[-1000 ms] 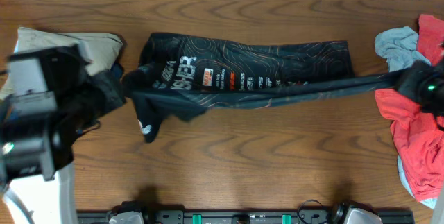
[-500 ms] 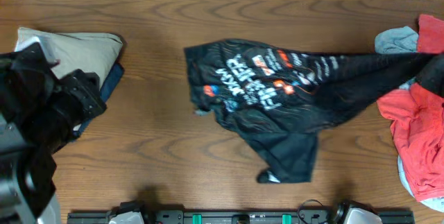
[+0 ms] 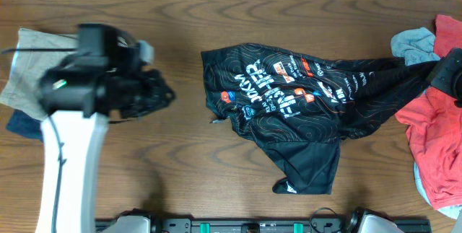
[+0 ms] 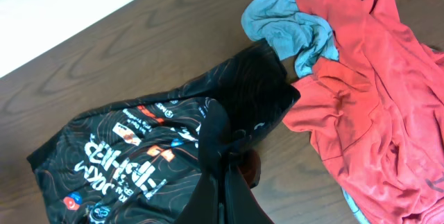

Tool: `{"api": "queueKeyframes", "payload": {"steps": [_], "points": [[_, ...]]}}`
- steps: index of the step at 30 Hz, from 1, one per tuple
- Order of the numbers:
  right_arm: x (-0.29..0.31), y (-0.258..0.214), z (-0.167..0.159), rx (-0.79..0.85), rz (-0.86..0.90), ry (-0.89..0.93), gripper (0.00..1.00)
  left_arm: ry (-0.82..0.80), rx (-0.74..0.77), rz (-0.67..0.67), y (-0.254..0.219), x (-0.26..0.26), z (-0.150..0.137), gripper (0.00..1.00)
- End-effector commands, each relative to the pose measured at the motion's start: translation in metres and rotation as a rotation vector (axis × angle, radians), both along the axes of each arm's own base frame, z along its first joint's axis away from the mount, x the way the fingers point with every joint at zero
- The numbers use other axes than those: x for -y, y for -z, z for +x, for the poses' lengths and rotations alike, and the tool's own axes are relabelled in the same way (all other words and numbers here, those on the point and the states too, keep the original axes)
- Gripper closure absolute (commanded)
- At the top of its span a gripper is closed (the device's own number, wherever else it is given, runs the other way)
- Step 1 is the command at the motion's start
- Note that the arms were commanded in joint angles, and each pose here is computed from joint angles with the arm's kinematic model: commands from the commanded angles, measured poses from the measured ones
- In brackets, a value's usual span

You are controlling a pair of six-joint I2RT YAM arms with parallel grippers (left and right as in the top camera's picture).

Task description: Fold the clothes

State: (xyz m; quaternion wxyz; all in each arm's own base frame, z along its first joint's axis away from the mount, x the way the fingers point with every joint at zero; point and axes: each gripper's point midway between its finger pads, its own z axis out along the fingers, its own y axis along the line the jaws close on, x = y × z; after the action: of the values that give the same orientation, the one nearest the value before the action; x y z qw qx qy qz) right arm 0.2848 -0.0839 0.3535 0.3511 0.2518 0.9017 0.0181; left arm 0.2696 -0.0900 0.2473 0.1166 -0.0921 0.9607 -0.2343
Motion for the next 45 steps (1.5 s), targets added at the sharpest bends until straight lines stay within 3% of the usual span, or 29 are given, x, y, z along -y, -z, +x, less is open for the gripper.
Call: {"api": "queueKeyframes", "payload": {"steps": [1,5,9,25,28,29,31,32,37,45], "points": [[0.004,-0.006,-0.002,0.012,-0.025,0.005,0.99,0.075,-0.114,-0.002,0.04,0.022,0.0,0.59],[0.004,-0.006,-0.003,0.01,-0.024,0.005,0.99,0.146,-0.218,0.017,0.083,0.044,0.004,0.37],[0.004,-0.006,-0.003,0.01,-0.024,0.005,0.99,0.201,-0.289,0.036,0.117,0.063,0.009,0.27],[0.005,-0.005,-0.003,0.006,-0.034,0.005,0.99,0.303,-0.441,0.095,0.225,0.131,0.01,0.3],[0.005,-0.005,-0.004,0.005,-0.034,0.005,0.99,0.326,-0.416,0.096,0.237,0.142,0.013,0.39],[0.005,-0.005,-0.004,0.005,-0.034,0.005,0.99,0.327,-0.404,0.094,0.24,0.143,0.016,0.48],[0.005,-0.005,-0.004,0.003,-0.033,0.005,0.99,0.322,-0.37,0.102,0.243,0.143,0.025,0.81],[0.004,-0.004,-0.004,0.0,-0.031,0.005,0.99,0.311,-0.349,0.122,0.245,0.139,0.032,0.92],[0.002,0.002,-0.01,-0.034,-0.016,0.001,0.99,0.193,-0.234,0.296,0.244,0.09,0.079,0.94],[0.0,0.031,-0.013,-0.115,0.02,0.005,0.99,-0.031,-0.027,0.235,0.17,0.02,0.183,0.94]]}}
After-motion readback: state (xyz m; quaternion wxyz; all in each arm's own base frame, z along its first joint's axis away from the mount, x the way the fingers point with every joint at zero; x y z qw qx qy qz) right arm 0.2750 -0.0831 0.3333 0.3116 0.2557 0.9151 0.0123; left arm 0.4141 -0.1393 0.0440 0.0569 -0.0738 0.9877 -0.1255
